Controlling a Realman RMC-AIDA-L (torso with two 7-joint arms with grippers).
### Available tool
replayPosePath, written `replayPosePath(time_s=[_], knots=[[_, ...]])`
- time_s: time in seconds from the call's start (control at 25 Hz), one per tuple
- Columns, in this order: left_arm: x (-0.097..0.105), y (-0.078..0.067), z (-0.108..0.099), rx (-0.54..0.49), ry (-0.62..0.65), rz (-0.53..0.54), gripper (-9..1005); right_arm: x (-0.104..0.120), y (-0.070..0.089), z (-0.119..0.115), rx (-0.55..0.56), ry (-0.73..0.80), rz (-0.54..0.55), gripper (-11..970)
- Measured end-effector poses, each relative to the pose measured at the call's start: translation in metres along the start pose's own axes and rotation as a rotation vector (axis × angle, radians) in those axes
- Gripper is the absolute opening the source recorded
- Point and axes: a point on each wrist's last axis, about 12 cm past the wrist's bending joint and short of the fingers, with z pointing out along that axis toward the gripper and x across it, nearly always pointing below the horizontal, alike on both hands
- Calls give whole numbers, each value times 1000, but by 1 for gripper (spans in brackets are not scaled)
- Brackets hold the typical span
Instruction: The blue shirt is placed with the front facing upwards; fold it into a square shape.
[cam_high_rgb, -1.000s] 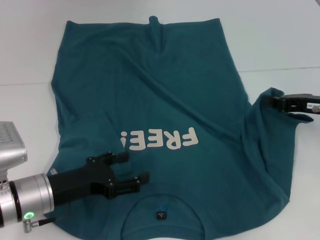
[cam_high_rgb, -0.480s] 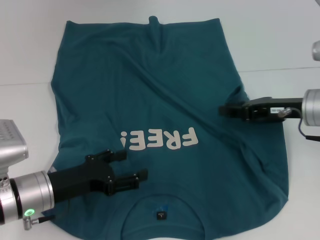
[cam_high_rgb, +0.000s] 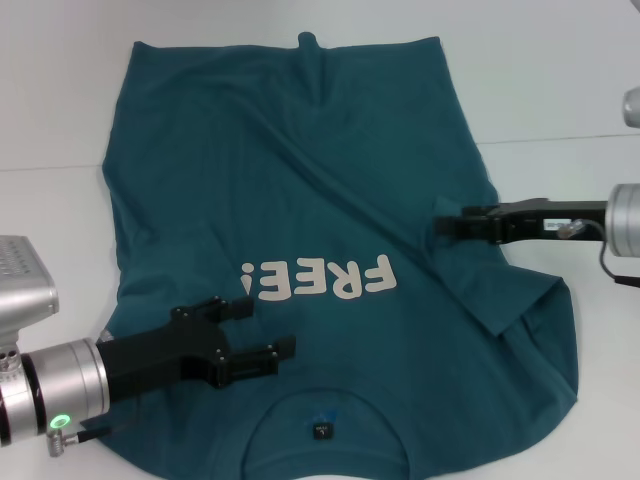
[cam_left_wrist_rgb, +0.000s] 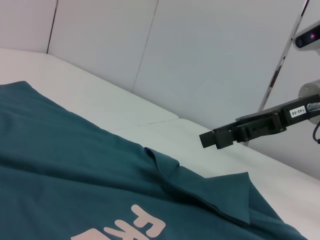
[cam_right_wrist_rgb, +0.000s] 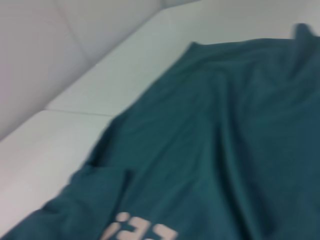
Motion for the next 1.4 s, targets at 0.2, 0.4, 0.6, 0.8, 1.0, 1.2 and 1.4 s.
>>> replayPosePath(time_s=[0.2,0.4,0.6,0.8,1.0,1.2,1.4], knots=[[0,-1,1,2,3,-1,905,14,-13,-13,59,0,50,601],[1,-1,1,3,3,-3,905,26,-19,-28,68,4,117,621],[1,-1,1,6,5,-3,905,35,-21,-41,43,22,190,622],[2,-2,2,10,7,-7,905,46,-23,-54,21,34,267,622],[3,-2,2,10,10,-10,905,56,-25,-61,26,41,322,622],[3,-2,1,9,10,-7,904,65,-25,-62,33,45,352,623],[2,-1,2,9,10,-3,904,71,-26,-55,51,47,371,623]])
